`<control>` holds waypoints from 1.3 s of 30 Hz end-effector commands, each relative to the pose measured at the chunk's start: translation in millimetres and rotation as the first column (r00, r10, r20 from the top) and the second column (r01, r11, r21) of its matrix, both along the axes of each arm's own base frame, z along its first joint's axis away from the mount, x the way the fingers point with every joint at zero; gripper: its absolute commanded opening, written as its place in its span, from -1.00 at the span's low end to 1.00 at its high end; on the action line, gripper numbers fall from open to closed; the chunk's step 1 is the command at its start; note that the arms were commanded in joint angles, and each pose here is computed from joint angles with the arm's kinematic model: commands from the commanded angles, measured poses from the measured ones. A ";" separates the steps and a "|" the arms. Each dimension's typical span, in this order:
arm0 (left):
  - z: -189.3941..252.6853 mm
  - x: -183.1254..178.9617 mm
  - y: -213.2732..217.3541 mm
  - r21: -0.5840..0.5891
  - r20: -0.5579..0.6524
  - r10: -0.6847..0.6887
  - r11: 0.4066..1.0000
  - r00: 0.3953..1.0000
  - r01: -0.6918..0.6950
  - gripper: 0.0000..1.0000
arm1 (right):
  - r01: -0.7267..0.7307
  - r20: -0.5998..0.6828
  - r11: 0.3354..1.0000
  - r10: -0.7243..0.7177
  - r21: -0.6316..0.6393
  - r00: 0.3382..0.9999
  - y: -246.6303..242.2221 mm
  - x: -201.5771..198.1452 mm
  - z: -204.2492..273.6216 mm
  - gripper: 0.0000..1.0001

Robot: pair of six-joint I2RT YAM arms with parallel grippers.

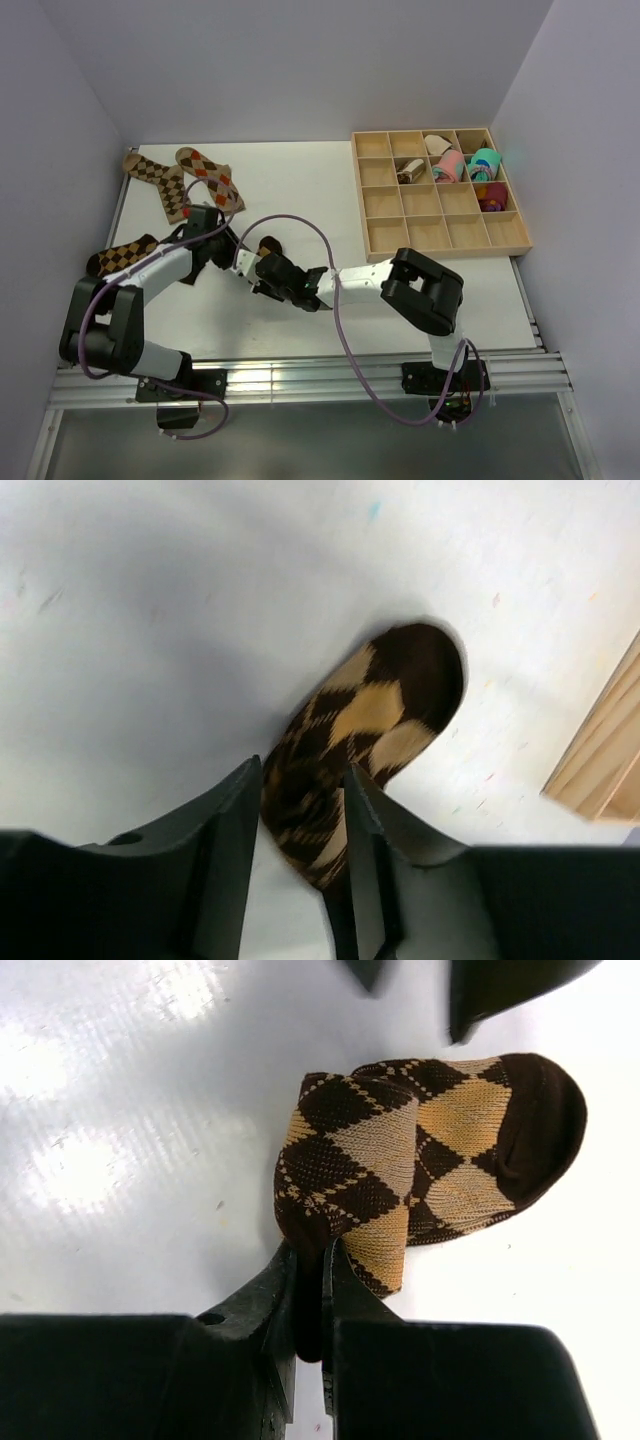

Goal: Roll the socks
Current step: Roll the sock at the center of the board.

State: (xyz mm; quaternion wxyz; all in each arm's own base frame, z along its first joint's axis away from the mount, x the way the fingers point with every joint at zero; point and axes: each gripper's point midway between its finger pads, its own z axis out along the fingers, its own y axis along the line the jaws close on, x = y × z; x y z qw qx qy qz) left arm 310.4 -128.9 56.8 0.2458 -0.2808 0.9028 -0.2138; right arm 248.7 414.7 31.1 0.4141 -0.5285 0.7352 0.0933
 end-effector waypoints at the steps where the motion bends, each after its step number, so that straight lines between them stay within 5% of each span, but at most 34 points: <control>1: 7.8 31.7 -4.6 0.003 0.067 0.001 1.000 0.998 -0.001 -0.20 | -0.046 -0.162 0.994 0.029 -0.101 0.986 -21.8 -32.6 -25.6 -1.00; 5: -0.2 44.7 -20.0 -0.029 0.082 -0.042 0.999 0.996 0.044 -0.38 | -0.057 -0.173 0.993 0.038 -0.102 0.984 -21.3 -35.4 -23.9 -1.00; 16: -15.4 54.8 -69.6 -0.045 0.106 -0.192 0.979 0.976 0.198 -0.40 | -0.186 -0.360 0.980 0.151 -0.065 0.921 -13.7 -58.5 -6.5 -1.00; 30: -21.3 46.3 -79.9 -0.052 0.102 -0.212 0.975 0.972 0.218 -0.41 | -0.077 -0.723 0.994 0.109 0.077 0.683 -25.0 -50.4 -21.2 -1.00; 34: -20.2 48.6 -72.3 -0.024 0.086 -0.173 0.984 0.981 0.176 -0.31 | -0.038 -0.763 0.997 0.071 0.061 0.642 -28.1 -42.2 -28.0 -1.00; 39: 1.2 57.6 -46.9 0.050 0.104 -0.062 0.997 0.993 0.057 0.06 | 0.006 -0.809 0.999 0.023 0.032 0.587 -36.6 -36.4 -38.9 -1.00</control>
